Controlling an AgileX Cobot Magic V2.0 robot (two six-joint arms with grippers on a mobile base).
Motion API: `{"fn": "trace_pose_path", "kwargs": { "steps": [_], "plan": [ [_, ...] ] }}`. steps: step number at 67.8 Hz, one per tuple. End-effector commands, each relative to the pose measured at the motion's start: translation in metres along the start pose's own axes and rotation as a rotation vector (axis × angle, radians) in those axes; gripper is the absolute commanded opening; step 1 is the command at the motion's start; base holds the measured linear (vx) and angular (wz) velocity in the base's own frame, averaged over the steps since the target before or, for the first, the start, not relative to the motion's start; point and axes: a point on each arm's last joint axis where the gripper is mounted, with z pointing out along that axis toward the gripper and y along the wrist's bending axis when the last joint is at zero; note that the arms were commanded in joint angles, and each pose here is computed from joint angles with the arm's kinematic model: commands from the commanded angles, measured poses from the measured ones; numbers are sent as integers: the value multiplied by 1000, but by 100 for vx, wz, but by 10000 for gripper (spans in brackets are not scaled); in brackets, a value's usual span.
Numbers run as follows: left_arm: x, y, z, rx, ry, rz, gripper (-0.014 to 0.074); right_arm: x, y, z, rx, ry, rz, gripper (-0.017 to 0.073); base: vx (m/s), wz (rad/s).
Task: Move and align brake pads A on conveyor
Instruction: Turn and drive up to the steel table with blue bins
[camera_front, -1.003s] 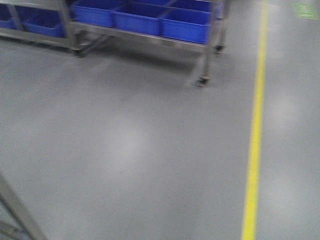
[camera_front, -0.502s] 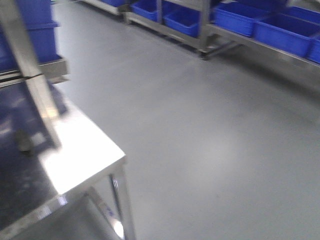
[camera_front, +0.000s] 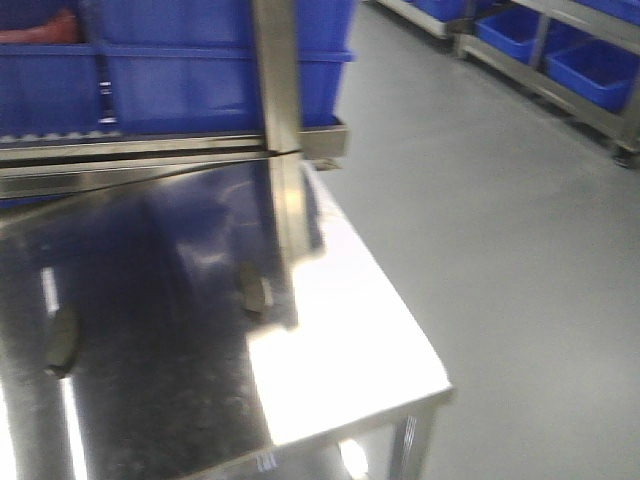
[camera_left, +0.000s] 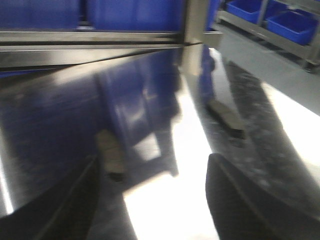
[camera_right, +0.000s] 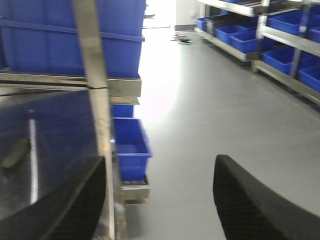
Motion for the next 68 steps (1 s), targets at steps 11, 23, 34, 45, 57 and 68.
{"fn": "trace_pose_path", "kwargs": {
  "steps": [11,23,34,45,57,68],
  "plan": [
    [-13,-1,-3,12,-86,-5,449,-15,0,-1,0,-91,-6,453,19,72],
    [-13,-1,-3,12,-86,-5,449,-15,0,-1,0,-91,-6,453,16,61],
    [-13,-1,-3,12,-86,-5,449,-15,0,-1,0,-91,-6,453,11,41],
    [-13,-1,-3,12,-86,-5,449,-15,0,-1,0,-91,-6,453,6,23],
    [-13,-1,-3,12,-86,-5,449,-15,0,-1,0,-91,-6,453,2,9],
    [-13,-1,-3,12,-86,-5,449,-15,0,-1,0,-91,-6,453,0,0]
  ]
}}
